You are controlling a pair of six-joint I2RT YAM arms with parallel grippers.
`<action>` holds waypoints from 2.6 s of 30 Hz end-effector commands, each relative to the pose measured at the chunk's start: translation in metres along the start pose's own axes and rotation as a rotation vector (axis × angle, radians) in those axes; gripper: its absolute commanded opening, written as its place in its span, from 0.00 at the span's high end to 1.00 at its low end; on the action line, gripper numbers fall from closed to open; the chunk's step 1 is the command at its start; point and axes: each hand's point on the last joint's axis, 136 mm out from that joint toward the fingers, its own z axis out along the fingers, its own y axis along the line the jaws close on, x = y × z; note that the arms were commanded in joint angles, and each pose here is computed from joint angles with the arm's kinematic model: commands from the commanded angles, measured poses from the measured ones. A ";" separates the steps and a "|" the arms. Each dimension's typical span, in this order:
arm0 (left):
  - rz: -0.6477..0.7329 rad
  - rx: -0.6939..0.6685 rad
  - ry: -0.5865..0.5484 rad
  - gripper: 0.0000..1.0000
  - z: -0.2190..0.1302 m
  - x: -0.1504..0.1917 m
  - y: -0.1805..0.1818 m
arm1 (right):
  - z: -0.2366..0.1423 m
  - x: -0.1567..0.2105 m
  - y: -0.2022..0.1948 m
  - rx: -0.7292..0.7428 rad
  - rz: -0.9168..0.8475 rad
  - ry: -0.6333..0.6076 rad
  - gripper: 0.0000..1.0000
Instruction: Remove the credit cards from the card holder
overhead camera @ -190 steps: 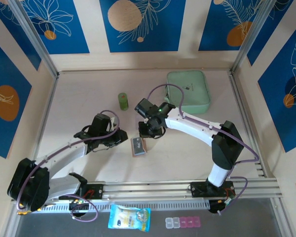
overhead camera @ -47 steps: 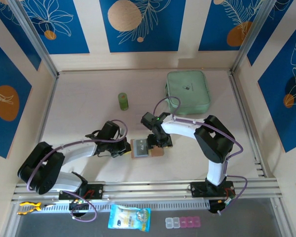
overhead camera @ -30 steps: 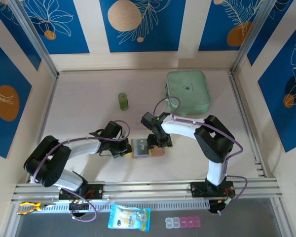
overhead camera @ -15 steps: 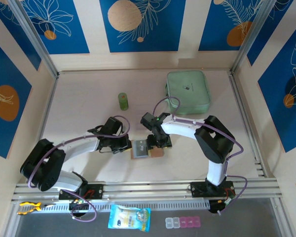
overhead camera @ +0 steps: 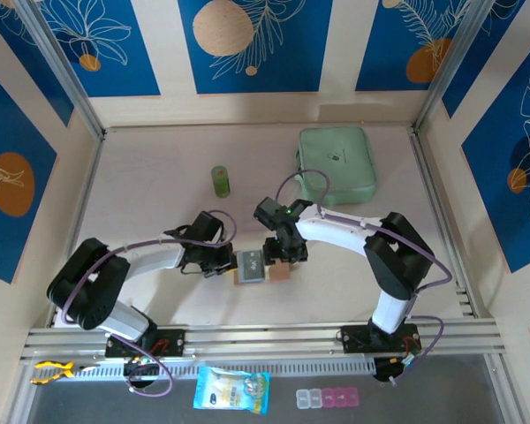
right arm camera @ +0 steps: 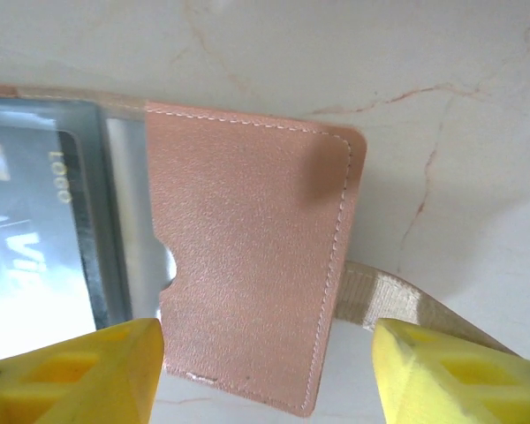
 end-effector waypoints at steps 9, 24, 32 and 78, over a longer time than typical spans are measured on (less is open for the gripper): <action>0.028 0.004 -0.018 1.00 -0.004 0.000 -0.004 | -0.002 0.006 0.017 -0.105 0.010 0.025 0.51; 0.076 0.104 -0.024 1.00 -0.010 -0.003 -0.050 | -0.008 -0.001 0.040 -0.332 0.034 0.025 0.60; 0.079 0.062 0.002 1.00 0.005 0.003 -0.041 | -0.006 -0.001 0.056 -0.490 0.031 0.026 0.66; 0.072 0.028 0.012 1.00 0.011 0.005 -0.029 | 0.033 -0.001 0.058 -0.509 0.054 0.106 0.80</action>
